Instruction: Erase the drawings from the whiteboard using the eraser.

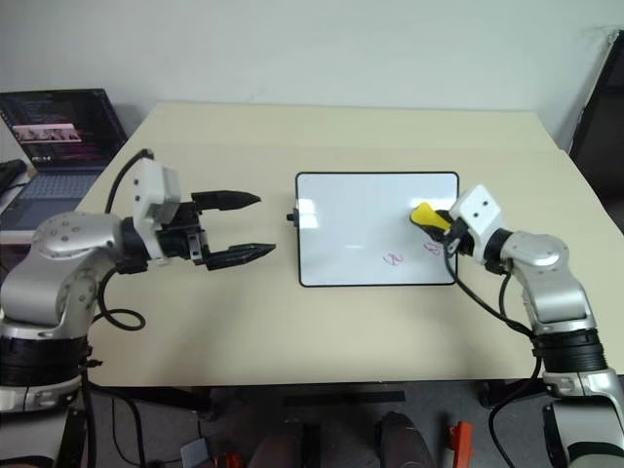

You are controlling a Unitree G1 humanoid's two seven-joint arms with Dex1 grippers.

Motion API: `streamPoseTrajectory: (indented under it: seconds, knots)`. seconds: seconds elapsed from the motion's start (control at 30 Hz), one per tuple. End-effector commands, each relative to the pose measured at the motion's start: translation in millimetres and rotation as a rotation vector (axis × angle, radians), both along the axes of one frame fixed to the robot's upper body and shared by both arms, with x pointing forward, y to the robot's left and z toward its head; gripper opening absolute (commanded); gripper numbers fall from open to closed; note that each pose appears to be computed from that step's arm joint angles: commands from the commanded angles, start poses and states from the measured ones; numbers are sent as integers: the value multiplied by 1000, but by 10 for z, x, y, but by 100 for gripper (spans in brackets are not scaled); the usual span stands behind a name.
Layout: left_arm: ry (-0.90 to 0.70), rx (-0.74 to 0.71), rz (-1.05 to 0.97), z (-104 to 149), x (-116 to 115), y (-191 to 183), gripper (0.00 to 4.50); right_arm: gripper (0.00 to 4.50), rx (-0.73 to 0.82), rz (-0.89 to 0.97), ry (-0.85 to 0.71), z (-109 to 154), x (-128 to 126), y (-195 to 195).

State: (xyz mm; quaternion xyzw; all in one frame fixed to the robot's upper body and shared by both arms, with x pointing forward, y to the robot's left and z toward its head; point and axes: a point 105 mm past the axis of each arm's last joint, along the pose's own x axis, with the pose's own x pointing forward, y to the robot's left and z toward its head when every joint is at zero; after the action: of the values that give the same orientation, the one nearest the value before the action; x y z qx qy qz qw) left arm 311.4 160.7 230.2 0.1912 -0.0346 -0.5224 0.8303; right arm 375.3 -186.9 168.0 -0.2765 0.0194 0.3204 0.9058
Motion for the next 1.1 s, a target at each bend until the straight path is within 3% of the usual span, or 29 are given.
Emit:
streamPoseTrajectory:
  seconds: [0.03,0.4,0.67,0.8,1.0,1.1]
  knots:
    - [-61,2,-13,140,-18,-30,450,109,-73,-19,-59,23,77,-38]
    - [-61,3,-2,146,-30,-10,450,109,-247,-55,21,-235,92,-269]
    - [-61,4,-4,144,-5,-28,450,109,-323,135,225,-765,-310,20]
    - [-61,6,-2,143,2,-28,450,107,-308,77,190,-696,-241,-52]
    - [-62,6,-7,145,21,-38,450,107,-324,-130,33,-312,125,-390]
    - [-63,5,-8,144,29,-38,450,104,-351,-163,22,-302,180,-471]
